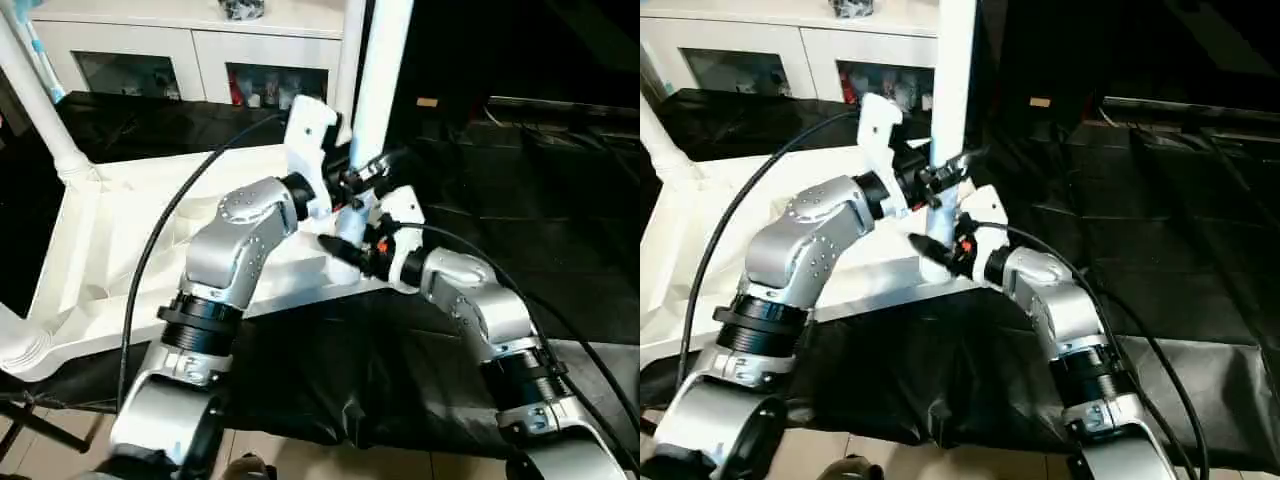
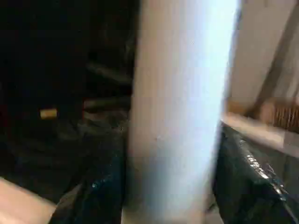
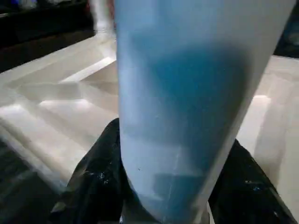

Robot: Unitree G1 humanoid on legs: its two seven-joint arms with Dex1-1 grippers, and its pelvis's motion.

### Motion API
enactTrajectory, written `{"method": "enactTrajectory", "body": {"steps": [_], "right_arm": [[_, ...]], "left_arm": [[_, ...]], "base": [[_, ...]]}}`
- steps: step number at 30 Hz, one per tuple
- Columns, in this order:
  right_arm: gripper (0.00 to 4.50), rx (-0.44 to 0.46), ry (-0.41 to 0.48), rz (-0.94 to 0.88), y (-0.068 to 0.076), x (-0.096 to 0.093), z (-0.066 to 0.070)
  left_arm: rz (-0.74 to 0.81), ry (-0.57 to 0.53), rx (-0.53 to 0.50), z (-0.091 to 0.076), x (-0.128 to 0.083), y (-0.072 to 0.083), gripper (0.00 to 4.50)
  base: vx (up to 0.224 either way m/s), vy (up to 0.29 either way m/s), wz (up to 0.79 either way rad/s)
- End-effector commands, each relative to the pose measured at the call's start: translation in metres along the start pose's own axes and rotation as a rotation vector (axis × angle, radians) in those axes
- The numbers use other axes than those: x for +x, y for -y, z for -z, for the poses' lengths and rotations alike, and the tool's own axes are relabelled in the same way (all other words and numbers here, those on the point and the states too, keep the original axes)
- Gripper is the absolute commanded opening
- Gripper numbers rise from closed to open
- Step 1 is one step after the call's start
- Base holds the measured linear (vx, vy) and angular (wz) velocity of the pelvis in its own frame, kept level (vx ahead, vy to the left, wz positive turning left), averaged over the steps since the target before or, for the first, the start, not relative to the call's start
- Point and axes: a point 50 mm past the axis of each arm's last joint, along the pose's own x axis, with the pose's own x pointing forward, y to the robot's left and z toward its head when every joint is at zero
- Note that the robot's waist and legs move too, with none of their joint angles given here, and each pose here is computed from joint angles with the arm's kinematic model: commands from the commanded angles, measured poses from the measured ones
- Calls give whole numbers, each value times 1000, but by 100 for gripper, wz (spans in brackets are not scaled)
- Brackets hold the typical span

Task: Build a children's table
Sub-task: Insert table leg to table base

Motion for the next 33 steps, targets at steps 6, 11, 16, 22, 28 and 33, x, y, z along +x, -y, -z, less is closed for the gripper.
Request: {"method": "enactTrajectory", "body": {"steps": [6, 11, 16, 22, 28, 33], "right_arm": [[189, 73, 151, 177, 25, -8, -19], [189, 79, 150, 271, 41, -21, -18], [188, 55, 111, 327, 54, -39, -11], [188, 44, 70, 341, 56, -61, -1], [188, 33, 33, 324, 51, -69, 9], [188, 27, 19, 332, 50, -73, 12]], "left_arm": [[-81, 249, -62, -40, 2, -12, 296], [-68, 71, 89, -21, -4, -19, 296], [93, -281, 297, 32, -20, -16, 296], [217, -501, 251, 87, -35, -9, 296], [246, -601, 268, 109, -39, -10, 296], [227, -645, 303, 115, -39, -16, 259]], "base": [[0, 0, 0], [0, 0, 0], [0, 0, 0], [0, 0, 0], [0, 0, 0], [0, 0, 0]]}}
